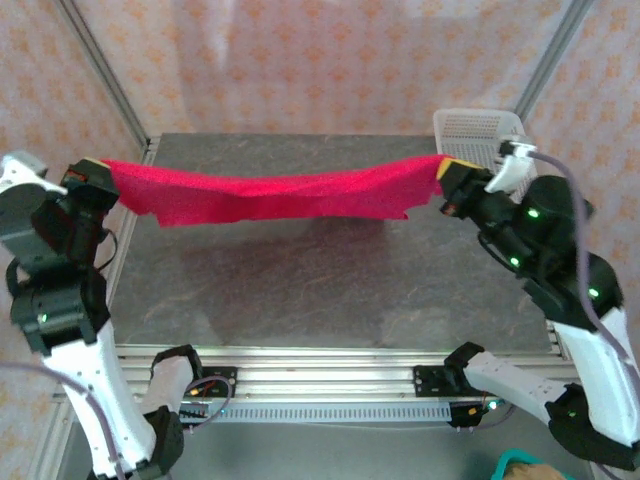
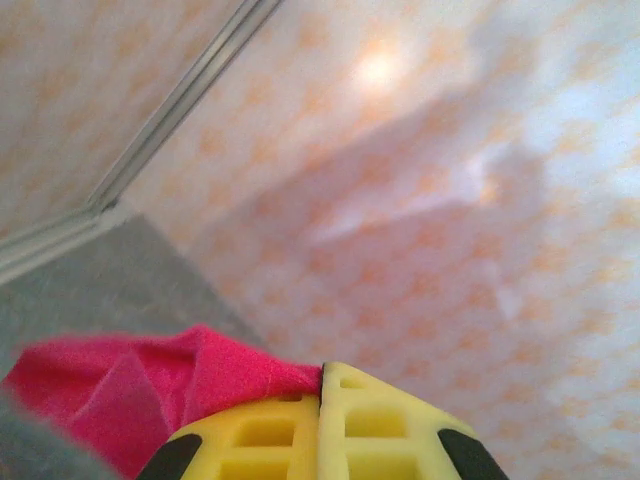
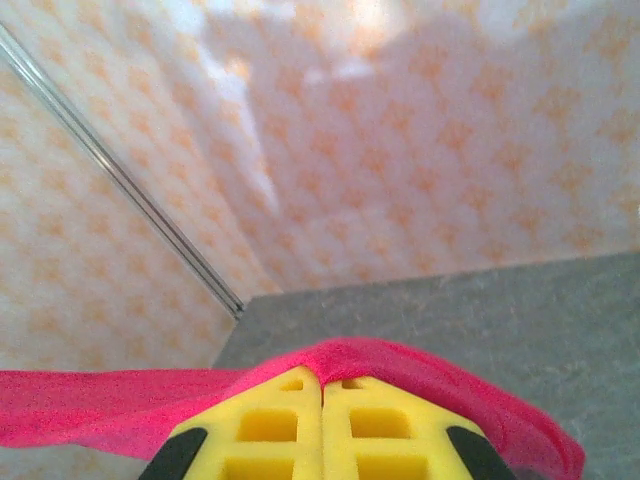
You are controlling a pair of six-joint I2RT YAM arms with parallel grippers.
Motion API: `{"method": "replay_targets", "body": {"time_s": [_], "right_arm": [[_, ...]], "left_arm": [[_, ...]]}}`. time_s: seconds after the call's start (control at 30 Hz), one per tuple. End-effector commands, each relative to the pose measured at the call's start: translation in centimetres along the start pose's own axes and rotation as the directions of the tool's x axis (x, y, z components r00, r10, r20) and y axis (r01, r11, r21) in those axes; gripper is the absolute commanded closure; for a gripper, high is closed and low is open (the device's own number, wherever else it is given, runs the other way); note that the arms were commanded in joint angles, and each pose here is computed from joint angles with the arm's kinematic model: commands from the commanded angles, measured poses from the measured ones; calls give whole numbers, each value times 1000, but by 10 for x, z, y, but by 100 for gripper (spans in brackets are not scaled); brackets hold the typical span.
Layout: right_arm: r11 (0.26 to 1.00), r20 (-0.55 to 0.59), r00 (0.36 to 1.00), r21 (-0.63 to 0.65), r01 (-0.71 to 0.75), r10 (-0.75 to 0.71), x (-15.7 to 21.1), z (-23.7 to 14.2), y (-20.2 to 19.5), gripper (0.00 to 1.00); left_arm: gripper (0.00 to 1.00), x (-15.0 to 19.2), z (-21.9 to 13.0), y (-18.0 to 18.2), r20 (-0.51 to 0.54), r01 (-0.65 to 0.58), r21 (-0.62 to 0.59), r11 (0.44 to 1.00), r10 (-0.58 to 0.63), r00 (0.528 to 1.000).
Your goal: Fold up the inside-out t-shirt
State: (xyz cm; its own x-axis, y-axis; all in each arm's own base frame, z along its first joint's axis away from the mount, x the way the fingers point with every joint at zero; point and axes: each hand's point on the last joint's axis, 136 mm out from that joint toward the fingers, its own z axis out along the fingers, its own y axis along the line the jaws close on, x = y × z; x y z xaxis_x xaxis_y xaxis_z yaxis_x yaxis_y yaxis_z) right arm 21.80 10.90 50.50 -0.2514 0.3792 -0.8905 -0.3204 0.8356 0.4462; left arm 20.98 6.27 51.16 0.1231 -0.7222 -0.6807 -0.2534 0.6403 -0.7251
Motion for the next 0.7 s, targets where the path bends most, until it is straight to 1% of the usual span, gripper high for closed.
{"method": "replay_targets", "body": {"time_s": [0.0, 0.1, 0.17, 0.23, 0.33, 0.43, 0.5, 0.57, 0.67], "right_arm": [[998, 44, 998, 36, 51, -53, -20, -32, -6, 100], [995, 108, 991, 71, 72, -80, -45, -52, -8, 100], [989, 140, 984, 112, 91, -107, -59, -57, -11, 100], [981, 160, 977, 156, 114, -139, -70, -55, -13, 100], [961, 166, 967, 229, 154, -194, -81, -36, -15, 100], [920, 136, 953, 327, 216, -272, -84, 2, -22, 100], [885, 95, 944, 387, 258, -317, -80, 40, -28, 100], [872, 47, 952, 417, 257, -304, -74, 83, -44, 100], [874, -37, 972, 431, 226, -234, -57, 150, -78, 100]], "left_arm": [[100, -12, -23, -5, 35, -8, -25, 1000, 9, 999], [100, -29, -42, -24, 93, -27, 18, 999, 25, 995], [100, -36, -43, -30, 110, -34, 31, 999, 30, 993], [100, -37, -33, -31, 99, -35, 30, 999, 32, 995], [100, -30, 2, -27, 41, -23, 19, 1000, 22, 999], [100, -14, 50, -13, -33, 10, 5, 1000, -10, 999], [100, 4, 90, 4, -104, 35, -25, 999, -37, 994], [100, 24, 127, 20, -161, 33, -58, 998, -42, 986], [100, 63, 183, 49, -253, -4, -123, 992, -27, 967]]}}
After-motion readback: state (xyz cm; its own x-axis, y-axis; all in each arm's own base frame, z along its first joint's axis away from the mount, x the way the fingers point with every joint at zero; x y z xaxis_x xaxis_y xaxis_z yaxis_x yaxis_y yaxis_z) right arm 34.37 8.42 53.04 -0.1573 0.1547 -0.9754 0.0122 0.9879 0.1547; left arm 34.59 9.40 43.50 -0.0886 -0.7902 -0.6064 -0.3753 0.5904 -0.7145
